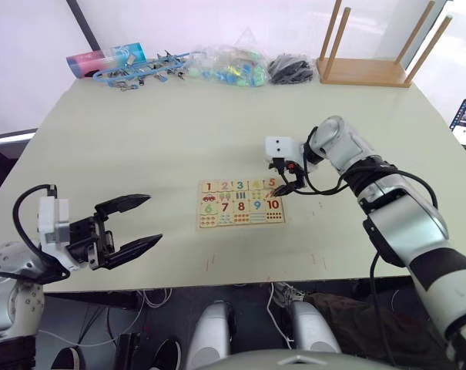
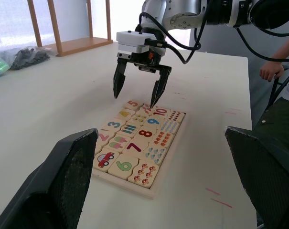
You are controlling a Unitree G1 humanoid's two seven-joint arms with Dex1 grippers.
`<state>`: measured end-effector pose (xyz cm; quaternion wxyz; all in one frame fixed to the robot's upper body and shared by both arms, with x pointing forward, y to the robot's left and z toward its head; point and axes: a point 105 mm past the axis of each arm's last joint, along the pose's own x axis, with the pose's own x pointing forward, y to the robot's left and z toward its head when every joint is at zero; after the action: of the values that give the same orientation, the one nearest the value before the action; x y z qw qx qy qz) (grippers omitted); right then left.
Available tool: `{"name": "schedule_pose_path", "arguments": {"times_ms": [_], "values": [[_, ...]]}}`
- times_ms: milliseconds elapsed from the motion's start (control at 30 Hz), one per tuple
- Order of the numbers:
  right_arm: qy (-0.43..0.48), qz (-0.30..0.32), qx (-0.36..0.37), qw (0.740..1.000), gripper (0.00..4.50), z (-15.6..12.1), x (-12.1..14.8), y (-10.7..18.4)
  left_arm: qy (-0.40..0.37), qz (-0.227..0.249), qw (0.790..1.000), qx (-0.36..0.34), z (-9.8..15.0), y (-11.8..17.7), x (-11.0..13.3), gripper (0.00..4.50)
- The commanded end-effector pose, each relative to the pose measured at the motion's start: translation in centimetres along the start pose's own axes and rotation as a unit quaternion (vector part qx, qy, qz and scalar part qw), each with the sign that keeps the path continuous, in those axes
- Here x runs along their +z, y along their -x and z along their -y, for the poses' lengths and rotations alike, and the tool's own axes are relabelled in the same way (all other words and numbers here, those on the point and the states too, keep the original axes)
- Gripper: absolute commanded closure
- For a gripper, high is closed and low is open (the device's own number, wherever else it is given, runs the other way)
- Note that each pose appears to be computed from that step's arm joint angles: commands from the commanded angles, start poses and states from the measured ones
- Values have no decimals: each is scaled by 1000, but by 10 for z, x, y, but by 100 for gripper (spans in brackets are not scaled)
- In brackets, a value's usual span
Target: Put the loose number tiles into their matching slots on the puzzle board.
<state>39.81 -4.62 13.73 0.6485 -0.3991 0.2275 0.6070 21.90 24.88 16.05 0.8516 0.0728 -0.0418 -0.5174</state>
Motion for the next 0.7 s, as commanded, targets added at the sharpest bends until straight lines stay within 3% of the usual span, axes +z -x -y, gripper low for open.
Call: {"name": "schedule_pose_path", "arguments": {"times_ms": [33, 100, 133, 167, 400, 700], "values": [[-1, 29, -15, 999, 2, 10, 14, 19, -25, 6, 1000, -3, 0, 0, 11, 0], [-8, 42, -21, 999, 2, 12, 14, 22, -25, 6, 1000, -3, 0, -1, 11, 0], [-11, 52, -28, 998, 53, 13, 15, 24, -25, 6, 1000, -4, 0, -1, 11, 0], [-13, 63, -36, 997, 73, 15, 16, 25, -24, 6, 1000, -4, 0, -1, 11, 0], [-19, 97, -68, 993, 447, 18, 7, 23, -25, 7, 1000, -5, -1, -2, 11, 0], [-9, 96, -67, 993, 447, 12, -3, 10, -25, 8, 1000, -7, -2, -2, 12, 0]]}}
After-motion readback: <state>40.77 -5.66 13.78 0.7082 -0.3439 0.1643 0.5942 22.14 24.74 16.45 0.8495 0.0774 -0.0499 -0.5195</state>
